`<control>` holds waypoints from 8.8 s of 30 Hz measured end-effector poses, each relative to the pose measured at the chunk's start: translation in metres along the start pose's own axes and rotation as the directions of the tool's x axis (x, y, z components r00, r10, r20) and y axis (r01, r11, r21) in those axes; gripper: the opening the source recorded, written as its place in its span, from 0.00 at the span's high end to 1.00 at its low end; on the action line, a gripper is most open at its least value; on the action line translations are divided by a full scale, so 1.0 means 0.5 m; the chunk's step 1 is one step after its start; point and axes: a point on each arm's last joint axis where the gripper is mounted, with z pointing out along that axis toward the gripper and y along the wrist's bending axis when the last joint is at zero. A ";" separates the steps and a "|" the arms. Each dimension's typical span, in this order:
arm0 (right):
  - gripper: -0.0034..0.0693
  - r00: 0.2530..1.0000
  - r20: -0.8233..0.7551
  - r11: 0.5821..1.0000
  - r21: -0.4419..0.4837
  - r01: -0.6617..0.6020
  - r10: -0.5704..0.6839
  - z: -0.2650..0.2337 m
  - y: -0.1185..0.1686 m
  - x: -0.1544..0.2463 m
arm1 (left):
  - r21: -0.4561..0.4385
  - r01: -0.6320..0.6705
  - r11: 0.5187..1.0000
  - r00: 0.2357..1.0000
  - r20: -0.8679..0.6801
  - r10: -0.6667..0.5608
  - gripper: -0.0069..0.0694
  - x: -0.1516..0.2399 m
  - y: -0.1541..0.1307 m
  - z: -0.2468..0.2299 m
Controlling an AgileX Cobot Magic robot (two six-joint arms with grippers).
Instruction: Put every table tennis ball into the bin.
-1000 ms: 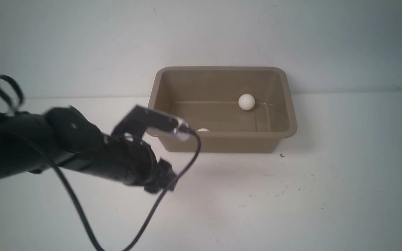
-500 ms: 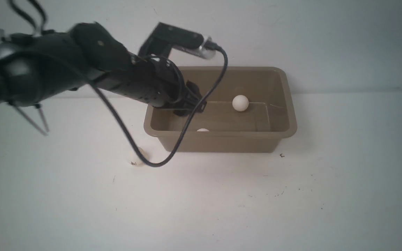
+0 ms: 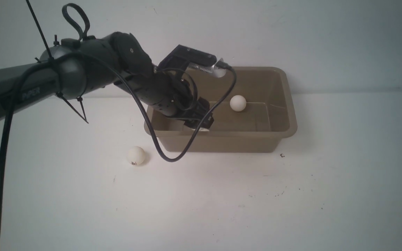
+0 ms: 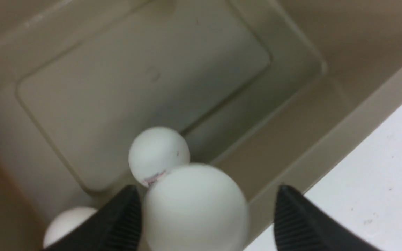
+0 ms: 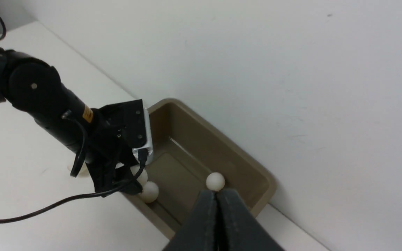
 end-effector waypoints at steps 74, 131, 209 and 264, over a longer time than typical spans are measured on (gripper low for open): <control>0.97 0.979 -0.022 0.958 0.213 -0.192 0.201 -0.230 0.073 0.347 | -0.283 0.073 0.956 0.992 -0.075 -0.098 0.34 0.228 0.123 -0.019; 0.97 0.978 -0.013 0.960 0.192 -0.202 0.209 -0.229 0.076 0.345 | -0.324 -0.050 0.945 0.957 0.255 0.138 0.45 0.105 -0.035 -0.041; 0.97 0.973 0.068 0.964 0.133 -0.230 0.222 -0.037 0.161 0.608 | -0.235 -0.023 0.972 0.846 0.514 0.144 0.92 0.426 -0.206 -0.430; 0.97 0.973 0.063 0.964 0.134 -0.229 0.222 -0.037 0.161 0.609 | -0.551 0.475 0.686 0.751 0.661 0.011 0.92 0.695 -0.144 -0.394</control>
